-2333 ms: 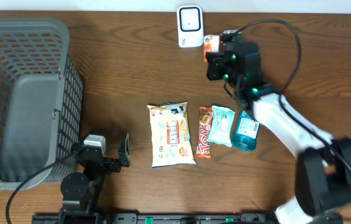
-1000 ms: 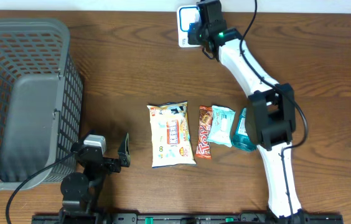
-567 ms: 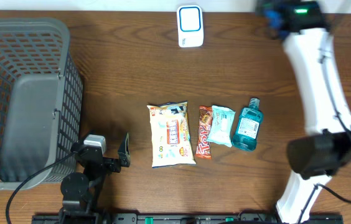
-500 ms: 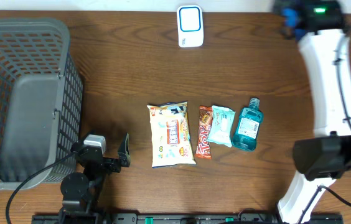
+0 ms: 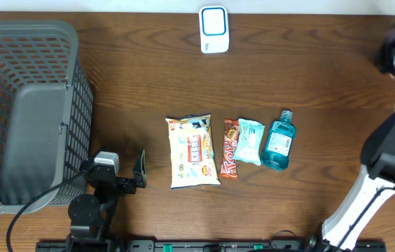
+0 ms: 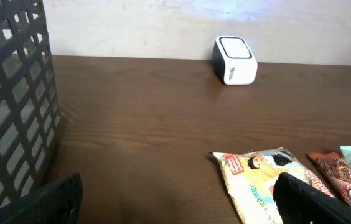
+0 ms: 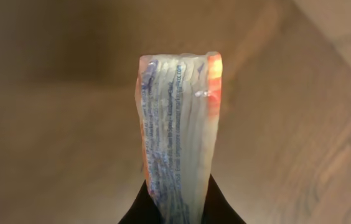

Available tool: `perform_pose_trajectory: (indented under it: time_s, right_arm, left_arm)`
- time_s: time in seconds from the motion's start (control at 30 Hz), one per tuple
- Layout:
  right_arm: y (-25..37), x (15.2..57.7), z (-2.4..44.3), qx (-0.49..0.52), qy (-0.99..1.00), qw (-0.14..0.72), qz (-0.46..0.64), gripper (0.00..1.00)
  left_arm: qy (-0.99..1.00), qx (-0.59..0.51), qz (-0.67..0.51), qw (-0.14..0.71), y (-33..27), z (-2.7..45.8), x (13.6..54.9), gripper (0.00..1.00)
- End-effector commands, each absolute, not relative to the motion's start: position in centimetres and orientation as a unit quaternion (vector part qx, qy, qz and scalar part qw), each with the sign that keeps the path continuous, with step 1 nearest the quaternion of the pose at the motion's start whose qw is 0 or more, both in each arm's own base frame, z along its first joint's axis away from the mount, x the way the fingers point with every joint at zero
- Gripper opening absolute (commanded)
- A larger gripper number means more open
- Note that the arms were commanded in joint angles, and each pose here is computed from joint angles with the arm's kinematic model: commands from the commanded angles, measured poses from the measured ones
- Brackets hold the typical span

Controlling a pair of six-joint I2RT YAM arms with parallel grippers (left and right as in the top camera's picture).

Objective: Scan the item barcode
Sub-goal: 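Move the orange box to the table's right edge and release it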

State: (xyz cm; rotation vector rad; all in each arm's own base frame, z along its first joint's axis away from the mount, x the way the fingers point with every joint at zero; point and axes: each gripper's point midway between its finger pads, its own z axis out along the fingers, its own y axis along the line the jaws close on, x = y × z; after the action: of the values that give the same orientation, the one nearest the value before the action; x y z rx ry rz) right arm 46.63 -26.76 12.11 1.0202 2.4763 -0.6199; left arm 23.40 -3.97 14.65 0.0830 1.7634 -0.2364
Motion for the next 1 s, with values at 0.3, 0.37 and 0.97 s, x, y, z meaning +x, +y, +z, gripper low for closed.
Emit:
perform_pose_trajectory:
  time_s: [0.3, 0.37, 0.97]
  right_arm:
    - [-36.7, 36.7, 8.2, 0.455, 0.85, 0.089, -0.248, 0.27]
    - [-37.3, 35.6, 8.3, 0.465, 0.846, 0.081, -0.248, 0.44]
    - [-33.5, 34.0, 30.0, 0.499, 0.779, 0.316, -0.212, 0.99]
  left_arm:
    - [0.781, 0.038, -0.097, 0.616, -3.8, 13.4, 23.3, 0.98]
    - [0.781, 0.038, -0.097, 0.616, -3.8, 13.4, 23.3, 0.98]
    - [0.781, 0.038, -0.097, 0.616, -3.8, 13.4, 23.3, 0.98]
